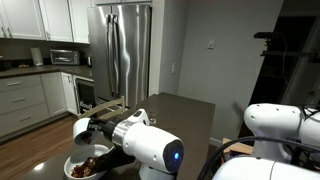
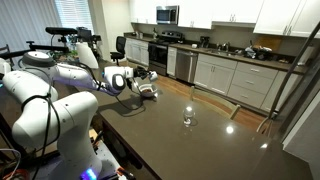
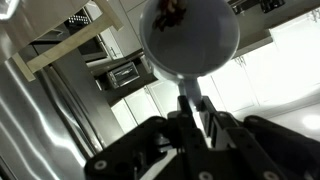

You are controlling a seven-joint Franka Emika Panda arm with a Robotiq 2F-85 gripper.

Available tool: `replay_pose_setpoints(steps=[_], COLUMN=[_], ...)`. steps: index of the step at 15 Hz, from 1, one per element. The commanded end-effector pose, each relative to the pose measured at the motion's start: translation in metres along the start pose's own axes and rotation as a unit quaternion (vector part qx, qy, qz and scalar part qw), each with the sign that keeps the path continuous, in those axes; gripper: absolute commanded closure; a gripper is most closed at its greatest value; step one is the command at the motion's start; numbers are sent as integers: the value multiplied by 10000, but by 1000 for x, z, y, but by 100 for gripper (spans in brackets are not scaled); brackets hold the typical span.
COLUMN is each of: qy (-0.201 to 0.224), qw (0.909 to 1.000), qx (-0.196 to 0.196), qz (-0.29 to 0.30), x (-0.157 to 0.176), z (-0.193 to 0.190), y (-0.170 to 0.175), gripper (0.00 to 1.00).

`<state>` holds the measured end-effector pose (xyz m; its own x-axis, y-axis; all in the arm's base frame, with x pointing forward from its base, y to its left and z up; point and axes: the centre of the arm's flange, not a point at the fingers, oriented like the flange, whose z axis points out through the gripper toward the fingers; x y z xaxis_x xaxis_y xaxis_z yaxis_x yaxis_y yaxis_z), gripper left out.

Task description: Move some of the objects from the white cup and put them in the bowl

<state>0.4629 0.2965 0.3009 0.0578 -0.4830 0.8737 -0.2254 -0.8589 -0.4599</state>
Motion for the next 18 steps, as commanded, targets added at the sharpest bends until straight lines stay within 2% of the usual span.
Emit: replay_pose_setpoints(steps=[1,9,10,11,12,13,14,18], qy=[302,309,277,112,99,78,62,222], qw=[9994,9992,9993,9997,9997,9997,9997,9991], qx=[178,229,218,113,105,95,86,66], qz=[-51,-128,-106,-190,-194,-206,-215,-352], x=[7,6,6,-7,-8,-11,-13,-20], z=[-3,-1,0,0,0,0,1,-1], y=[2,1,1,-3,-3,-2,-1,2], gripper=[94,94,94,94,85,85,94,94])
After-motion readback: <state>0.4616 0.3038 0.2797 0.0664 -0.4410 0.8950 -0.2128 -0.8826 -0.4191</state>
